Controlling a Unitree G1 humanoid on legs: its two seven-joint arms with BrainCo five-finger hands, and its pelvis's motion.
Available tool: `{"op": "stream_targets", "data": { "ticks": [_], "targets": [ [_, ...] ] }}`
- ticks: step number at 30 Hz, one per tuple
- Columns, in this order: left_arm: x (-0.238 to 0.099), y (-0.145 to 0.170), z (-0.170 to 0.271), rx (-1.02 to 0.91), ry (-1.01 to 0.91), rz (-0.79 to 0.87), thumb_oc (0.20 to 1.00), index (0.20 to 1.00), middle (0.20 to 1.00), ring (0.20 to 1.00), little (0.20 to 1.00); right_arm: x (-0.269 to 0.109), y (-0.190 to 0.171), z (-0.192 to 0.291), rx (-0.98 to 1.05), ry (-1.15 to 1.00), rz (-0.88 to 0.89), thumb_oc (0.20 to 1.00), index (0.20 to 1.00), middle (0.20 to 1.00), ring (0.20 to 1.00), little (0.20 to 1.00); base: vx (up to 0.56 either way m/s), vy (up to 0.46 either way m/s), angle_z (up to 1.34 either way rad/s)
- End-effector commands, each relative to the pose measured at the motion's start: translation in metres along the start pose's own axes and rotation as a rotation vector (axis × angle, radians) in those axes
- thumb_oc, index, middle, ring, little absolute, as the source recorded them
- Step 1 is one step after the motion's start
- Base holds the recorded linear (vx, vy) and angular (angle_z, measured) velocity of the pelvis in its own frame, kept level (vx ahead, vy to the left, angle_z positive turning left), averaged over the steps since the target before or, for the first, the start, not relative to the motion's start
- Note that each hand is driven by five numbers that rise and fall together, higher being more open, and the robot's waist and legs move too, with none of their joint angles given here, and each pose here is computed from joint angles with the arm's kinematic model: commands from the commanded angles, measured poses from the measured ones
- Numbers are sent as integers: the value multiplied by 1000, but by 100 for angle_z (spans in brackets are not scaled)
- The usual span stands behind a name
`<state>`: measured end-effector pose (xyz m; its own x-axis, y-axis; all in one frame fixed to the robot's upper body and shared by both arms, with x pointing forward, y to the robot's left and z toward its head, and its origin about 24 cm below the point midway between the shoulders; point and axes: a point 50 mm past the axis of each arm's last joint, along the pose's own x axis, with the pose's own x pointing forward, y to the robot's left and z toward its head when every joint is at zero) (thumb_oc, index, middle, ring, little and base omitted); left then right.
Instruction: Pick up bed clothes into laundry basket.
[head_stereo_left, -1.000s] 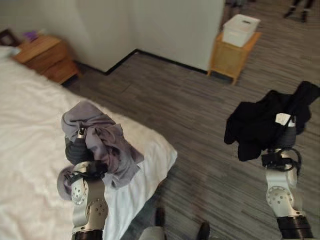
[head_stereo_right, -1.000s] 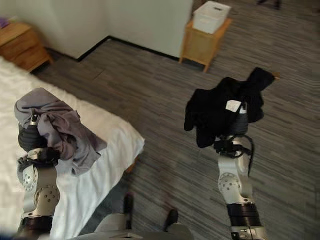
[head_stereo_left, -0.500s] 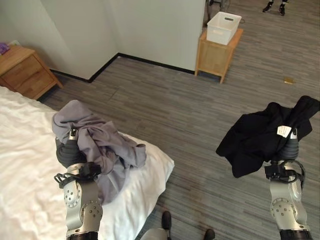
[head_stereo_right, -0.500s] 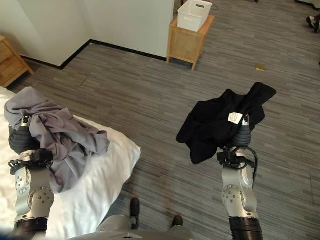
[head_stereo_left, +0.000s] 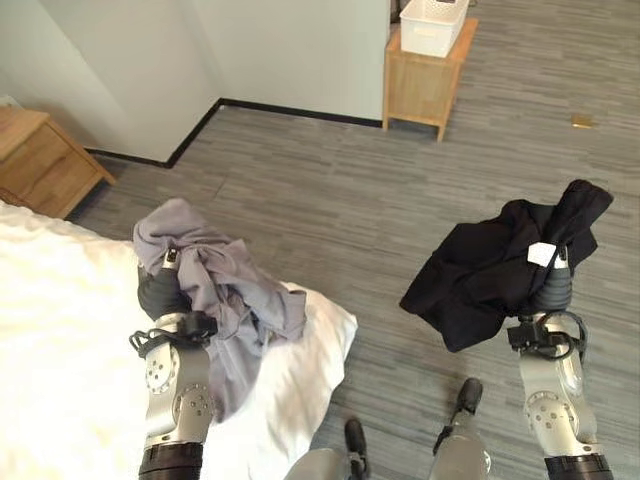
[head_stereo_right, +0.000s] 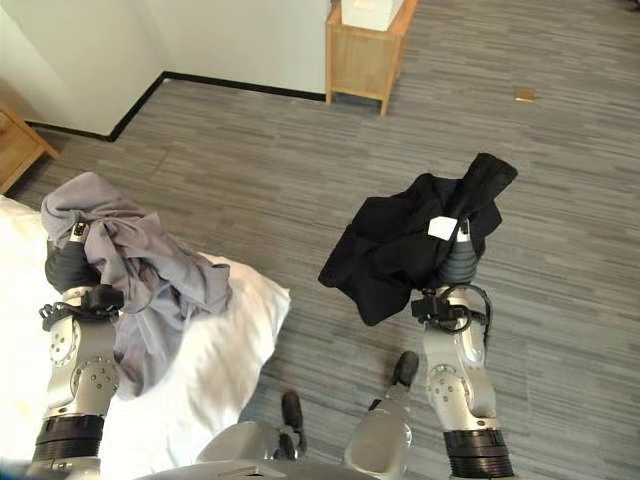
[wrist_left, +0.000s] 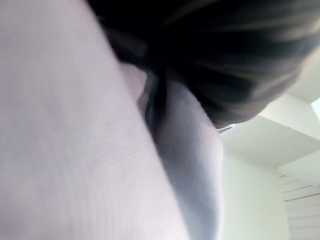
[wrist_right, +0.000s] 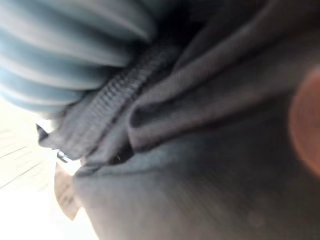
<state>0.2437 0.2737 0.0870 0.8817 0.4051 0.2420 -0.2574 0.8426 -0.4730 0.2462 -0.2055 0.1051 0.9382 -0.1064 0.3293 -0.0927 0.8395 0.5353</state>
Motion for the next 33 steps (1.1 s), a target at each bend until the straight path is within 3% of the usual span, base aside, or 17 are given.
{"op": "stream_targets", "data": {
  "ticks": [1, 9, 15, 20, 26, 33],
  "targets": [
    [12, -21, 38, 11, -194, -131, 200, 200, 200, 200, 200, 15, 10, 31, -25, -166, 89, 200, 200, 200, 200, 200, 518, -498, 18],
    [6, -22, 27, -44, -135, -138, 200, 200, 200, 200, 200, 19, -7, 37, -27, -167, 35, 200, 200, 200, 200, 200, 454, -301, -18],
    [0, -6, 32, 24, -131, -109, 200, 200, 200, 200, 200, 30, 11, 21, -36, -97, 126, 200, 200, 200, 200, 200, 849, 46, -58],
    [3, -10, 33, 56, -129, -115, 200, 200, 200, 200, 200, 21, 14, 12, -12, -70, 128, 200, 200, 200, 200, 200, 620, 242, -32],
    [2, -13, 30, 41, -119, -139, 200, 200, 200, 200, 200, 18, 7, 3, 3, -33, 91, 200, 200, 200, 200, 200, 509, 113, 54],
    [10, -17, 21, 36, -97, -143, 200, 200, 200, 200, 200, 11, -2, 17, -24, -91, 42, 200, 200, 200, 200, 200, 806, -183, 87]
  ]
}}
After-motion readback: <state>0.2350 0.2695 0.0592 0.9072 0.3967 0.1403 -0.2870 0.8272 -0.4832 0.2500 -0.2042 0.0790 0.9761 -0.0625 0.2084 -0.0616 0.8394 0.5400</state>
